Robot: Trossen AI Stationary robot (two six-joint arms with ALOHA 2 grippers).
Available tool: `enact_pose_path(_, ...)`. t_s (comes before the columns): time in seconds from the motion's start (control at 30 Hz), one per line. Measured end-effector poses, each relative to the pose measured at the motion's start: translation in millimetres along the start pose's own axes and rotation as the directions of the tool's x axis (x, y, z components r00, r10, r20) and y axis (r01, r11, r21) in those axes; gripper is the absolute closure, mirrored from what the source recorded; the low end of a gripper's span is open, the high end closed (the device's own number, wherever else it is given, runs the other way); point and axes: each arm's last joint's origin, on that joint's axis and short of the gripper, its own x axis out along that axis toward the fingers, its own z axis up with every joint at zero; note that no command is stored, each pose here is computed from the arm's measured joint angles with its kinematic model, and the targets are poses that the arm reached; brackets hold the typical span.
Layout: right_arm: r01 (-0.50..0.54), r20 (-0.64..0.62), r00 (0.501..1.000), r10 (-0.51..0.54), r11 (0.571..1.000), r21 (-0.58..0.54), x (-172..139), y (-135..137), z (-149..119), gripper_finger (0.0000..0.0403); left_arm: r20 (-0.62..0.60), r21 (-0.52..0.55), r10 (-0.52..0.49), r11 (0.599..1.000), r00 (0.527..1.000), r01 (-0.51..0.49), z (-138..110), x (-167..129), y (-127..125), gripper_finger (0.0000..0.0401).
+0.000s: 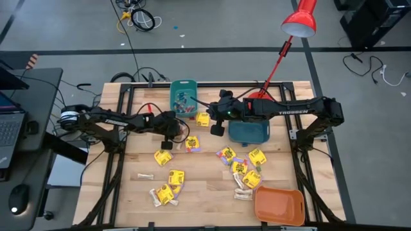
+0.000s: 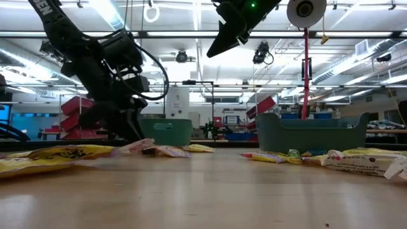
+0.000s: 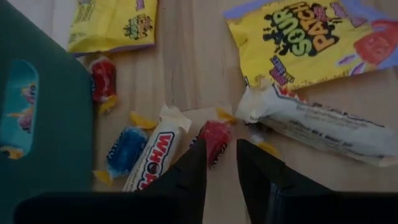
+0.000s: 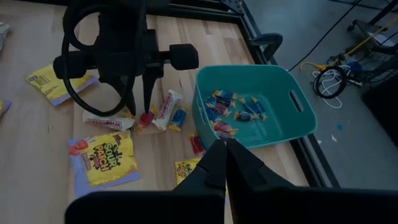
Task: Sort candy
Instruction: Put the red candy into the green bin
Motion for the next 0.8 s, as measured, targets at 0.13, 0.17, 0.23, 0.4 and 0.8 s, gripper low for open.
enact_pose_path(0.13, -0.001, -0.001, 1.0, 0.001, 1.0, 0.001, 0, 0, 0, 0.0403, 0.029, -0.007, 0.019, 1.0, 0.999, -0.018, -6, 2, 0, 0.0301)
enact_pose_path(0.17, -0.001, -0.001, 1.0, 0.001, 1.0, 0.001, 0, 0, 0, 0.0403, 0.034, -0.008, 0.021, 1.0, 0.999, -0.02, -8, 2, -1, 0.0299)
enact_pose_path(0.23, -0.001, -0.001, 1.0, 0.001, 1.0, 0.001, 0, 0, 0, 0.0403, 0.036, -0.01, 0.022, 1.0, 0.999, -0.022, -11, 3, -2, 0.0297)
enact_pose_path(0.4, 0.0, 0.001, 1.0, 0.0, 1.0, 0.002, 0, 0, 0, 0.0403, 0.029, -0.016, 0.019, 1.0, 0.999, -0.019, -17, 3, -5, 0.0297)
enact_pose_path(0.8, -0.001, 0.002, 1.0, 0.001, 1.0, 0.01, 0, 0, 0, 0.0403, 0.064, -0.022, -0.026, 0.999, 0.998, 0.028, -24, 4, -9, 0.0297)
